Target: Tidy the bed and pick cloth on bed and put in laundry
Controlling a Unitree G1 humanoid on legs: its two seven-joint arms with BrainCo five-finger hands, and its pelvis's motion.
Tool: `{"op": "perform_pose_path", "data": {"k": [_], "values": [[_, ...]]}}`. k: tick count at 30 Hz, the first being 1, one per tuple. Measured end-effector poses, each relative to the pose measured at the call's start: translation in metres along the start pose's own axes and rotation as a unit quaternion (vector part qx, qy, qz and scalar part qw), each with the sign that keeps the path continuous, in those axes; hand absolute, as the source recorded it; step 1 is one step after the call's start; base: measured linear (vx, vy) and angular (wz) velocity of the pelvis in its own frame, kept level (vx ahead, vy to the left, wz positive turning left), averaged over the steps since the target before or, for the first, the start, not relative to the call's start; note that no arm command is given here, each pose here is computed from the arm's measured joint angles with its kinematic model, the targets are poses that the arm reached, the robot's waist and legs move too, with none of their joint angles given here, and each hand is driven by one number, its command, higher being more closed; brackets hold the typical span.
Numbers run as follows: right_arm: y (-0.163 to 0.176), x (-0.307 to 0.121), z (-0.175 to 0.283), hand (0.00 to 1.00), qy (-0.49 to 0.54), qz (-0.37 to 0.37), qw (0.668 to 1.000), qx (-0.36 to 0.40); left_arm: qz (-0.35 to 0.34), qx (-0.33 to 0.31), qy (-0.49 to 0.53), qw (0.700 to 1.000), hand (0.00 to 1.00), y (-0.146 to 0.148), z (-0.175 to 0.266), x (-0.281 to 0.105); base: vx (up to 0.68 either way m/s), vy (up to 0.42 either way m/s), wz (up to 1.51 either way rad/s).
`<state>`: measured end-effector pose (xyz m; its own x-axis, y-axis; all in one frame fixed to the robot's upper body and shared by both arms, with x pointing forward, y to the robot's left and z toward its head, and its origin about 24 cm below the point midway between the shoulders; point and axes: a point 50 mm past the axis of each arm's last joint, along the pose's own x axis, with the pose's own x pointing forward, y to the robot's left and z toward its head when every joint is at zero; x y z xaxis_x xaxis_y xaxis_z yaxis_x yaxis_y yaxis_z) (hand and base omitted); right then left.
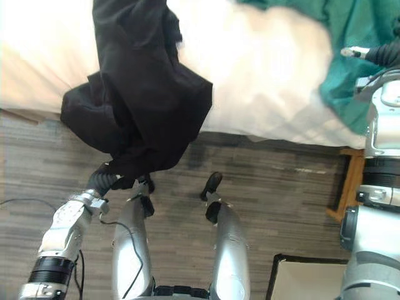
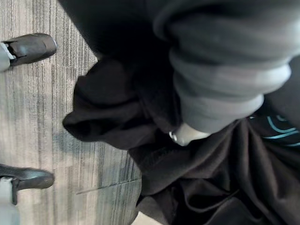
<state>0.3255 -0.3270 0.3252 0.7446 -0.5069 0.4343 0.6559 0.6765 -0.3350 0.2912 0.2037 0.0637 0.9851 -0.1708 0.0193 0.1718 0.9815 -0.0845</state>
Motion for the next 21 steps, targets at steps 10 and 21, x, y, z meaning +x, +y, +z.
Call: {"op": "perform_pose_path", "data": {"k": [10, 21], "values": [[0.003, 0.011, 0.039, 1.0, -0.033, 0.042, 0.997, 0.06, 0.063, 0.027, 0.011, 0.998, 1.0, -0.015, -0.008, 0.036, -0.03, -0.045, -0.03], [0.088, -0.031, -0.031, 1.0, -0.01, 0.162, 0.958, 0.237, 0.088, 0.021, 0.037, 0.995, 1.0, -0.017, -0.003, 0.05, 0.04, -0.03, -0.17]]}}
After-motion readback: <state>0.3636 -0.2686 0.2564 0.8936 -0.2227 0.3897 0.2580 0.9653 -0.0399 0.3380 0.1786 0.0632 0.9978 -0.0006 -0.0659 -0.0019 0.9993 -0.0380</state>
